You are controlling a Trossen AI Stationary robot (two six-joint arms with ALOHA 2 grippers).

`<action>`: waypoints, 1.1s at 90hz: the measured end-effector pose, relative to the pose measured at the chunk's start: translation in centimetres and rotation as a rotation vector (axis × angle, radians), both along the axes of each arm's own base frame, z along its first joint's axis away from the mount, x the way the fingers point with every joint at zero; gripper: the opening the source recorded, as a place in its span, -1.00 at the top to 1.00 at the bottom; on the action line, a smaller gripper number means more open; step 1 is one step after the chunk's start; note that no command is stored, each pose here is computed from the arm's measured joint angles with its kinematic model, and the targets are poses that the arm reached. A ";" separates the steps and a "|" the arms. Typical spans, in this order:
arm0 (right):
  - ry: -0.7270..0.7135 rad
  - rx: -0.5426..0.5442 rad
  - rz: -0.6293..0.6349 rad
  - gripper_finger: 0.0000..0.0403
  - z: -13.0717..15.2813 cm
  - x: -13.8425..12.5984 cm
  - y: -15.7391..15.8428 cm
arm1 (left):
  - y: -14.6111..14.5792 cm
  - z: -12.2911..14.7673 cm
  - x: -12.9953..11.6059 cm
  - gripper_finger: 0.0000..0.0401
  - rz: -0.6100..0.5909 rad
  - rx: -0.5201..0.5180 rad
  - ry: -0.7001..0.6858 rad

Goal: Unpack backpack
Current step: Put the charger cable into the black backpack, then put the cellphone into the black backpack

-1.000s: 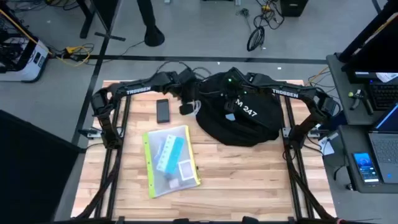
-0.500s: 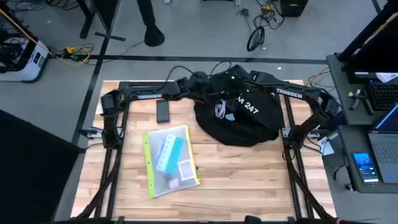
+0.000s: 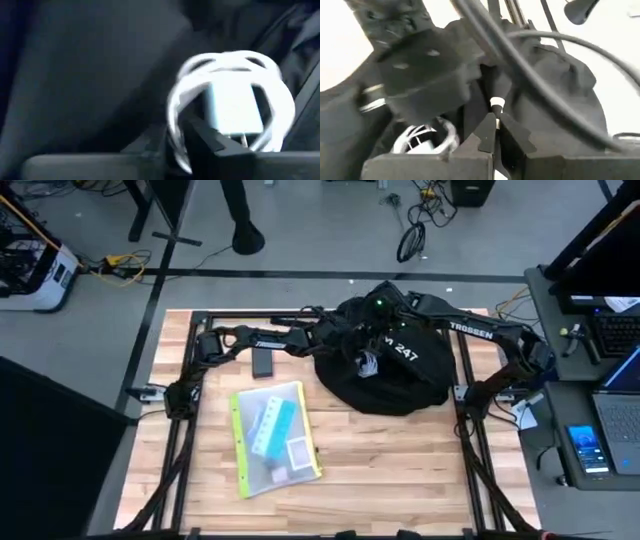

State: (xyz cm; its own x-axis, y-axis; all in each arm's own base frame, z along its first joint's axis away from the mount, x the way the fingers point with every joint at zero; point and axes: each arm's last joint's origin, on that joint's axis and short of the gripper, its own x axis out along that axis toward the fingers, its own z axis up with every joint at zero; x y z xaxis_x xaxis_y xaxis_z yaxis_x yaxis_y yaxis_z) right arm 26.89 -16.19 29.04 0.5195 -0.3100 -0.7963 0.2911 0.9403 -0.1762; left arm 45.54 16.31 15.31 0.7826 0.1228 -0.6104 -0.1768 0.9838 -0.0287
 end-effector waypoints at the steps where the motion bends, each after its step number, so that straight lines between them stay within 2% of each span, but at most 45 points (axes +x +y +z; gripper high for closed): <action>1: -0.001 0.000 0.001 1.00 0.0 0.0 0.0 | 0.1 0.0 0.0 0.74 0.002 -0.002 0.004; 10: -0.007 -0.001 0.006 1.00 0.1 0.0 0.0 | 0.6 0.9 0.1 0.46 0.010 -0.004 0.001; 22: -0.009 -0.008 0.012 1.00 0.3 -0.1 0.1 | 0.9 4.0 0.6 0.07 -0.023 -0.017 -0.043; 32: -0.017 -0.016 0.012 1.00 0.6 -0.3 0.1 | 0.4 6.1 -0.3 -0.19 -0.032 -0.075 0.117; 40: -0.022 -0.022 0.008 1.00 0.8 -0.5 0.0 | -0.3 8.0 -2.1 -0.32 -0.060 -0.117 0.319; 50: -0.021 -0.022 0.004 1.00 0.8 -0.6 -0.1 | -0.9 10.2 -4.3 -0.37 -0.018 -0.107 0.473; 54: -0.018 -0.022 0.003 1.00 0.8 -0.6 -0.1 | -1.0 10.1 -5.4 -0.37 0.031 -0.136 0.560; 66: -0.018 -0.019 -0.005 1.00 0.7 -0.6 -0.2 | -0.5 10.0 -8.2 -0.34 0.164 -0.224 0.705; 72: -0.029 -0.025 -0.006 1.00 0.7 -0.5 -0.2 | 0.1 10.5 -9.0 -0.32 0.230 -0.215 0.705; 78: -0.035 -0.026 -0.004 1.00 0.8 -0.5 -0.2 | 0.4 10.7 -10.5 -0.30 0.285 -0.184 0.795; 85: -0.045 -0.034 -0.004 1.00 0.8 -0.4 -0.3 | 1.5 10.9 -11.6 -0.29 0.376 -0.152 0.807; 99: -0.041 -0.030 -0.005 1.00 0.8 -0.4 -0.3 | 3.5 10.4 -13.4 -0.29 0.508 -0.212 0.837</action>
State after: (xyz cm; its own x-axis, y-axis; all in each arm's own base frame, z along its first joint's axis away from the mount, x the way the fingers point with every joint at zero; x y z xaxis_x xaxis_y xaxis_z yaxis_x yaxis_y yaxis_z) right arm 26.46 -16.47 29.85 0.5497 -0.3358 -0.7649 0.3033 0.9334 -0.1918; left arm 32.10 19.77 25.69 -0.0246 0.1483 -0.9886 -0.6183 0.7749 0.1316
